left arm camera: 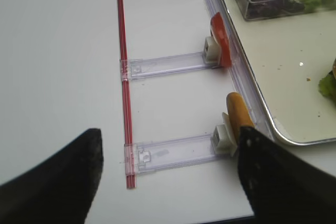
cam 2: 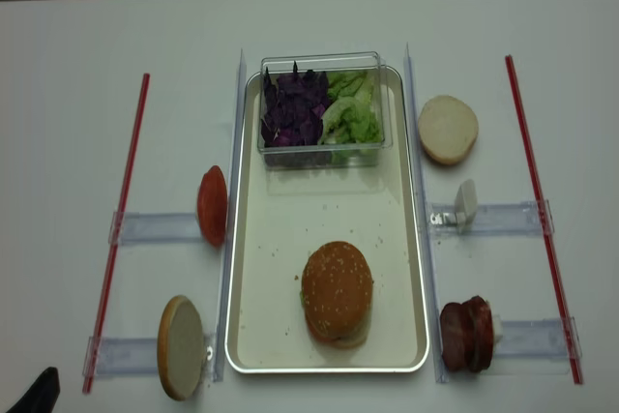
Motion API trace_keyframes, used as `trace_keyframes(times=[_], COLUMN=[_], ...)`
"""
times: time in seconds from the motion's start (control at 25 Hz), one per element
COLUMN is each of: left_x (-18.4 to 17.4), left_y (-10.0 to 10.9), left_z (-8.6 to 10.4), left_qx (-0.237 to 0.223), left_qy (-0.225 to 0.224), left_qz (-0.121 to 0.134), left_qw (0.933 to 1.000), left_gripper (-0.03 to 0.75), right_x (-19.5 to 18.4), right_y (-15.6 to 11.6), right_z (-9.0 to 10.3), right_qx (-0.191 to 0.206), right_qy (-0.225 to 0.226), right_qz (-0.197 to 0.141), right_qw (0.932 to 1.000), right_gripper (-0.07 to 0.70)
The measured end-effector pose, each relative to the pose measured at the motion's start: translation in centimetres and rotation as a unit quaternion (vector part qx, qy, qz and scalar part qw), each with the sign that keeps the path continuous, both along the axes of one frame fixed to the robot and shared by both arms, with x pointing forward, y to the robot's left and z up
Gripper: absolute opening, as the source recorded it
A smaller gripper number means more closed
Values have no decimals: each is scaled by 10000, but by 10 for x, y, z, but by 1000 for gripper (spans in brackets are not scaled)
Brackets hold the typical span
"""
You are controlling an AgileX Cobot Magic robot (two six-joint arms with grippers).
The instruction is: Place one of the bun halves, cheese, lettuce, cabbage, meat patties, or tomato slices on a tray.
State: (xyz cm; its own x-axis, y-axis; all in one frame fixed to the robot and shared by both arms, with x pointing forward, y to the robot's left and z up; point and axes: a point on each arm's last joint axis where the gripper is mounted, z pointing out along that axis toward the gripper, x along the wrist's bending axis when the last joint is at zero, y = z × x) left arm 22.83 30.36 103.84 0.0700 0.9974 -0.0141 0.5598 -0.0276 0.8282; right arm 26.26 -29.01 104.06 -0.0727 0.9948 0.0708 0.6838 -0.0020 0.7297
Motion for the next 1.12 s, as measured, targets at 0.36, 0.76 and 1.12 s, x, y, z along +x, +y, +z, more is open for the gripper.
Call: trace_keyframes(times=[0.36, 0.76, 1.12], left_x=[0, 0, 0], left_y=[0, 0, 0], left_z=[0, 0, 0], left_qx=[0, 0, 0], left_qy=[0, 0, 0], left_qz=[0, 0, 0], left_qw=[10000, 10000, 10000], left_gripper=[491, 491, 491], right_x=[0, -23, -32], right_y=[0, -2, -2], right_z=[0, 2, 1], right_qx=[29, 60, 60], right_qy=[-3, -770, -1039], right_qz=[-50, -124, -127], right_qw=[10000, 9969, 9945], right_gripper=[505, 505, 505])
